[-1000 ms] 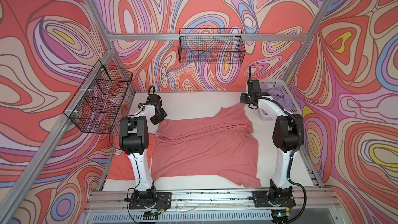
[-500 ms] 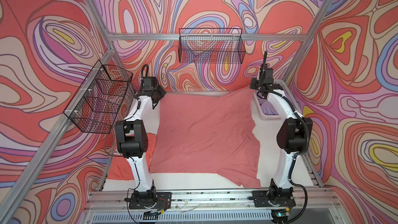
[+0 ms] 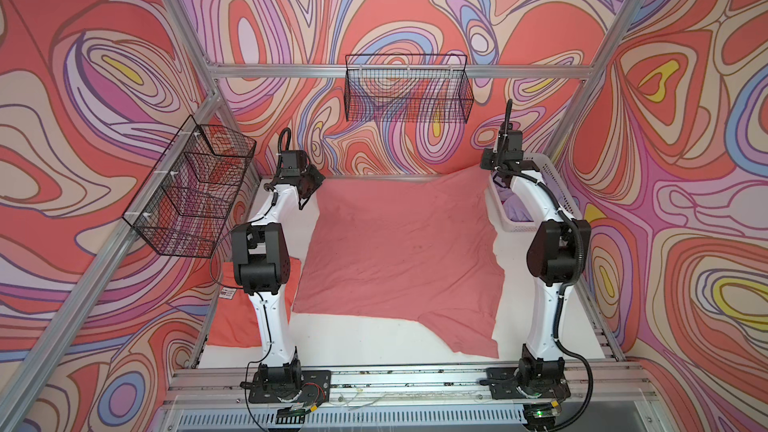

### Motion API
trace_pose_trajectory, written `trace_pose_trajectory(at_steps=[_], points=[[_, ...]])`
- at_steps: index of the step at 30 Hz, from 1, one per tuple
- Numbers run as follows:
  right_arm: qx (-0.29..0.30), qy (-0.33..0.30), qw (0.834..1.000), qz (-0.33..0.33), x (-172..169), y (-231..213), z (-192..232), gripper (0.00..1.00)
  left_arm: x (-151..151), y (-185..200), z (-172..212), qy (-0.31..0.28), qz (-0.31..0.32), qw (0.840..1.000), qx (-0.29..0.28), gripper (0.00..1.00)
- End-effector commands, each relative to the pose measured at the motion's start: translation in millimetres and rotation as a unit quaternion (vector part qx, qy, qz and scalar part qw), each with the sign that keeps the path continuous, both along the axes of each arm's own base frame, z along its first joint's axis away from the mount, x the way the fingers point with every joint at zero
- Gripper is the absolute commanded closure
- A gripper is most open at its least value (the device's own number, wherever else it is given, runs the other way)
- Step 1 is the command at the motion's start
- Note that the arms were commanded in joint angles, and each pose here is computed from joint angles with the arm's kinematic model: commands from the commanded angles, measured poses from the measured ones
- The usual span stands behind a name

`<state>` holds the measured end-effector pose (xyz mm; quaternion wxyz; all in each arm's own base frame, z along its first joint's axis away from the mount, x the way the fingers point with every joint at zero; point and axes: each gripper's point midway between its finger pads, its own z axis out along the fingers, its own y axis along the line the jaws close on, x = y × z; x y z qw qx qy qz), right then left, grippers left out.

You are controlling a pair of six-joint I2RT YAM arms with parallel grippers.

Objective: Fold and stack the t-shirts

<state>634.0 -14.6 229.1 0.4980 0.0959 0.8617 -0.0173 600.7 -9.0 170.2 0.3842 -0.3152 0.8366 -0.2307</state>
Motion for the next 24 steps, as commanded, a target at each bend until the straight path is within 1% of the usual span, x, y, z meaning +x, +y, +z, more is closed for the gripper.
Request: trace_pose_trajectory(at_steps=[1,6,9,14,17,21,24], points=[[0.019,-0.008,1.000,0.007,-5.9,4.3,4.6,1.00,2.1,-0.9,-9.8,0.000,-0.003,1.000,-0.008,1.00],[0.056,0.016,0.998,0.022,-35.0,15.1,-6.6,1.00,-7.0,-10.4,-31.1,0.025,-0.022,0.999,-0.029,1.00],[0.077,0.026,0.996,0.030,-61.2,21.1,-8.1,1.00,-19.9,-11.9,-37.1,0.035,-0.029,0.999,-0.025,1.00],[0.086,0.033,0.995,0.025,-104.1,21.1,-1.6,1.00,-45.0,-14.9,-47.1,0.059,-0.048,0.997,-0.014,1.00],[0.090,0.028,0.995,0.023,-128.0,20.8,7.9,1.00,-58.0,-16.3,-47.3,0.063,-0.055,0.996,-0.010,1.00],[0.099,0.039,0.994,0.020,-153.4,21.6,2.9,1.00,-70.4,-15.0,-43.5,0.062,-0.059,0.996,0.002,1.00],[0.107,0.058,0.992,0.020,-168.0,23.5,-11.2,1.00,-72.9,-10.5,-45.7,0.064,-0.055,0.996,0.006,1.00]])
